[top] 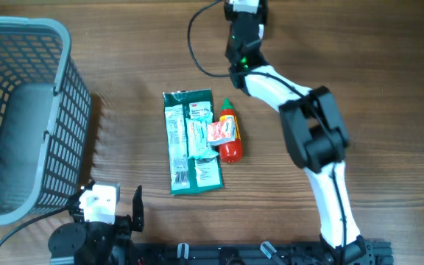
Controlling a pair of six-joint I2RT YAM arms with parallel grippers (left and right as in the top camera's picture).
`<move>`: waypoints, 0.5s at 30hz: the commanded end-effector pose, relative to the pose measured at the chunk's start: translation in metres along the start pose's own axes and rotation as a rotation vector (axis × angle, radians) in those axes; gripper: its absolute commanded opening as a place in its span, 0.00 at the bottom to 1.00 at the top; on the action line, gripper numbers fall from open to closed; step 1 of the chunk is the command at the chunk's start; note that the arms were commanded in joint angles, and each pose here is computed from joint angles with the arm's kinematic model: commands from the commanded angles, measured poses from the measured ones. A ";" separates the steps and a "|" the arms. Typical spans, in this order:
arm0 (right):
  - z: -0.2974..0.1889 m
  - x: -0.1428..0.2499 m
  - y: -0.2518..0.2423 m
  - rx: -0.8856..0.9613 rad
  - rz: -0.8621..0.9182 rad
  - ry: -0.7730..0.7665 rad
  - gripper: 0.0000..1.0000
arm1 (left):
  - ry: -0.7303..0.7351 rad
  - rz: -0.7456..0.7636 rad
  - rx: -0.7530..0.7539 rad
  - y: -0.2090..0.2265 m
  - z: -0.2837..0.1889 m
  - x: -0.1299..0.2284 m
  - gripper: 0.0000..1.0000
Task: Scan the item barcode
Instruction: 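Hold the snack stick in front of the scanner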
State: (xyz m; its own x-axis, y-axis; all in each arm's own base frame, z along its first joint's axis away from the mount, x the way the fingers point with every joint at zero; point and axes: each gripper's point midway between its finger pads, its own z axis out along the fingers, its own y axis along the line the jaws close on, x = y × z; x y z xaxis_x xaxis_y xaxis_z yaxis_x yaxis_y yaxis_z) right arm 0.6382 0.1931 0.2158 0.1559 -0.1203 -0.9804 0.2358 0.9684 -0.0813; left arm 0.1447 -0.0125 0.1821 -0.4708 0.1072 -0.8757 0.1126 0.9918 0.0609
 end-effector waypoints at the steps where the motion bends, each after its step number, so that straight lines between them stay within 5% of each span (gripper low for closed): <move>1: 0.018 0.021 0.007 0.062 0.045 -0.022 0.05 | -0.013 0.019 0.014 -0.003 -0.001 -0.002 1.00; 15: 0.018 0.050 0.008 0.099 0.058 0.031 0.05 | -0.013 0.019 0.014 -0.003 -0.001 -0.002 1.00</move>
State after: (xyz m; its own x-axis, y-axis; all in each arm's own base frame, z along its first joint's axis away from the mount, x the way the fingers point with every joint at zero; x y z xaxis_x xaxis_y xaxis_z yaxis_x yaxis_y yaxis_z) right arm 0.6655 0.1969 0.1694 0.1249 -0.0712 -0.9896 0.2800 0.9594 -0.0337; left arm 0.1447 -0.0125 0.1821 -0.4708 0.1072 -0.8757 0.1126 0.9918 0.0609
